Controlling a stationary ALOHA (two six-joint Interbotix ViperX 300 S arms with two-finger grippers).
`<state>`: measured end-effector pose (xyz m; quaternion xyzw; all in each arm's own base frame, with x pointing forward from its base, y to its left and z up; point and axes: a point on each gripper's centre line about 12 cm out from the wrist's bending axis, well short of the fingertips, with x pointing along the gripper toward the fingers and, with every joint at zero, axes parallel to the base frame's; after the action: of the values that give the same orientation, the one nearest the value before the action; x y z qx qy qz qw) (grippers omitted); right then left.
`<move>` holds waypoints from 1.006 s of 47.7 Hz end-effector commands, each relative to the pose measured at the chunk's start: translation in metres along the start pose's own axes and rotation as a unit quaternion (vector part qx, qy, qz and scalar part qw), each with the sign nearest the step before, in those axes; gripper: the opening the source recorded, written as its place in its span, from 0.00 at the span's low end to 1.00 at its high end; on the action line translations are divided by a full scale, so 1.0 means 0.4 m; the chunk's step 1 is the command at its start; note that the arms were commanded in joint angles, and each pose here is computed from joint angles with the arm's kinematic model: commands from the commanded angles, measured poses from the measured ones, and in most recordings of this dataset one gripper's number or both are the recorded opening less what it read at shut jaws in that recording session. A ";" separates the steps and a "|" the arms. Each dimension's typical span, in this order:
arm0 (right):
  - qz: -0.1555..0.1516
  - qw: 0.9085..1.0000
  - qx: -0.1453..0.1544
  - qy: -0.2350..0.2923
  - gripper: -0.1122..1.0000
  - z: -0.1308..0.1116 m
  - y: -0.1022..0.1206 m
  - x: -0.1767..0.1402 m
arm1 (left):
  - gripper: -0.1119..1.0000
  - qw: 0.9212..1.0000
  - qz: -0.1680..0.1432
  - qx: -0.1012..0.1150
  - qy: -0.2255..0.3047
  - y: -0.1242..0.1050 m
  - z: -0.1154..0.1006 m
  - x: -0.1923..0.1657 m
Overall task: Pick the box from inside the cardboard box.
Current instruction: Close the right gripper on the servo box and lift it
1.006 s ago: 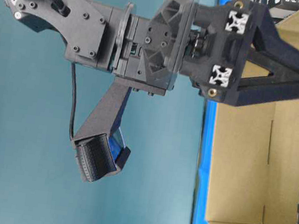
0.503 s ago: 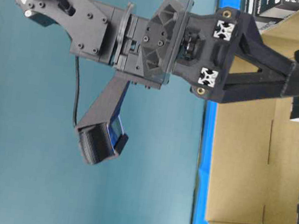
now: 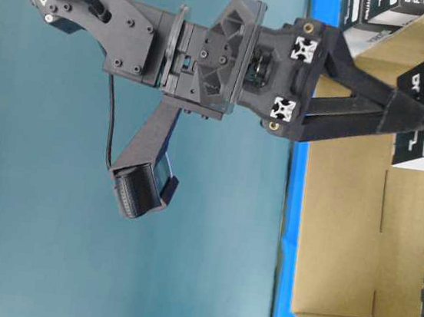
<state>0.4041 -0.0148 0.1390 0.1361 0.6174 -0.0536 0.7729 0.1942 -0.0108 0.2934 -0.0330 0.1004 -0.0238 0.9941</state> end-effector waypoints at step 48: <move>-0.009 1.000 0.004 -0.006 0.99 0.004 -0.027 -0.037 | 0.04 1.000 0.001 0.000 -0.015 0.000 0.026 0.000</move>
<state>0.3975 -0.0283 0.1460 0.1360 0.6167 -0.0669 0.7725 0.1942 -0.0105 0.2934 -0.0323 0.1004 -0.0230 0.9942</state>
